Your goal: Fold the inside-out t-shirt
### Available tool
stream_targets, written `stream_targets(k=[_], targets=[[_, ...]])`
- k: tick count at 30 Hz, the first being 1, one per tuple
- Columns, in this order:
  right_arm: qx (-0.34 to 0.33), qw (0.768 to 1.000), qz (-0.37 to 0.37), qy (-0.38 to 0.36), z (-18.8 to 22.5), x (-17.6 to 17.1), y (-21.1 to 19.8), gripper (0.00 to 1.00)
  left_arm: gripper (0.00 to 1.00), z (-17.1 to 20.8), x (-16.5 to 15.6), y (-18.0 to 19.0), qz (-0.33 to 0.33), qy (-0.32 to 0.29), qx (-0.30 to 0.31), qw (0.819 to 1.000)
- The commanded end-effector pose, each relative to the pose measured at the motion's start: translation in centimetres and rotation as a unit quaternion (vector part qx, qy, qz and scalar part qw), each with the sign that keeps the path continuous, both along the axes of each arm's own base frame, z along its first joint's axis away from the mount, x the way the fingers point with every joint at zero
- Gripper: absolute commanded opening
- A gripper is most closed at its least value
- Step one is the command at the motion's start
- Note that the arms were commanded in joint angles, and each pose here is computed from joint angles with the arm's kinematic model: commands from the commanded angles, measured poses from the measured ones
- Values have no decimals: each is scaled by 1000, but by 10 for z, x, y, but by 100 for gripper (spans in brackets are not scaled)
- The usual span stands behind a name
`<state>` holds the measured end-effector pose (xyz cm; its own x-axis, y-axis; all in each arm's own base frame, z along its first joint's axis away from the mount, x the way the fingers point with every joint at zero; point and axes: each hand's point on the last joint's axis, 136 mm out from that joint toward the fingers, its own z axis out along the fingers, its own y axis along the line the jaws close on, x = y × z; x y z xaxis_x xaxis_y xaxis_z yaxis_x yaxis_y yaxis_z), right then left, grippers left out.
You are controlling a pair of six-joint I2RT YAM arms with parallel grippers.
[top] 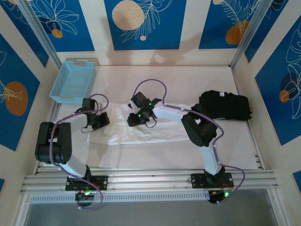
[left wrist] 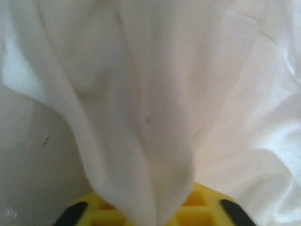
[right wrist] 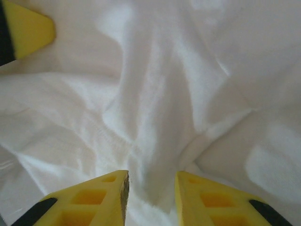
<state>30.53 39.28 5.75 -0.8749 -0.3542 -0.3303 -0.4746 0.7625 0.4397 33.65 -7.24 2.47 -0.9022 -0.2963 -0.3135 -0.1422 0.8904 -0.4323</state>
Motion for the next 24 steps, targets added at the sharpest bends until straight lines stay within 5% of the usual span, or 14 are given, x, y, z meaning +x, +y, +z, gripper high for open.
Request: stream_targets(k=[1, 6, 10, 17, 20, 24], targets=[[18, 999, -11, -31, 36, 3, -16, 38, 0, 7, 3, -3, 0, -17, -16, 1000], [2, 996, -43, -77, 56, 4, -63, 46, 0, 36, 8, 14, 27, -42, 29, 998], [-23, 991, -74, -109, 61, 0, -109, 48, 0, 60, 5, 45, 40, -29, 126, 991], [12, 986, -127, -106, 71, -13, -169, 49, 0, 115, -1, 131, 69, 12, 356, 932], [22, 983, -146, -107, 73, -16, -188, 50, 0, 141, 6, 120, 62, -2, 360, 931], [26, 979, -171, -104, 70, -16, -209, 50, 0, 159, 16, 54, 6, -39, 327, 944]])
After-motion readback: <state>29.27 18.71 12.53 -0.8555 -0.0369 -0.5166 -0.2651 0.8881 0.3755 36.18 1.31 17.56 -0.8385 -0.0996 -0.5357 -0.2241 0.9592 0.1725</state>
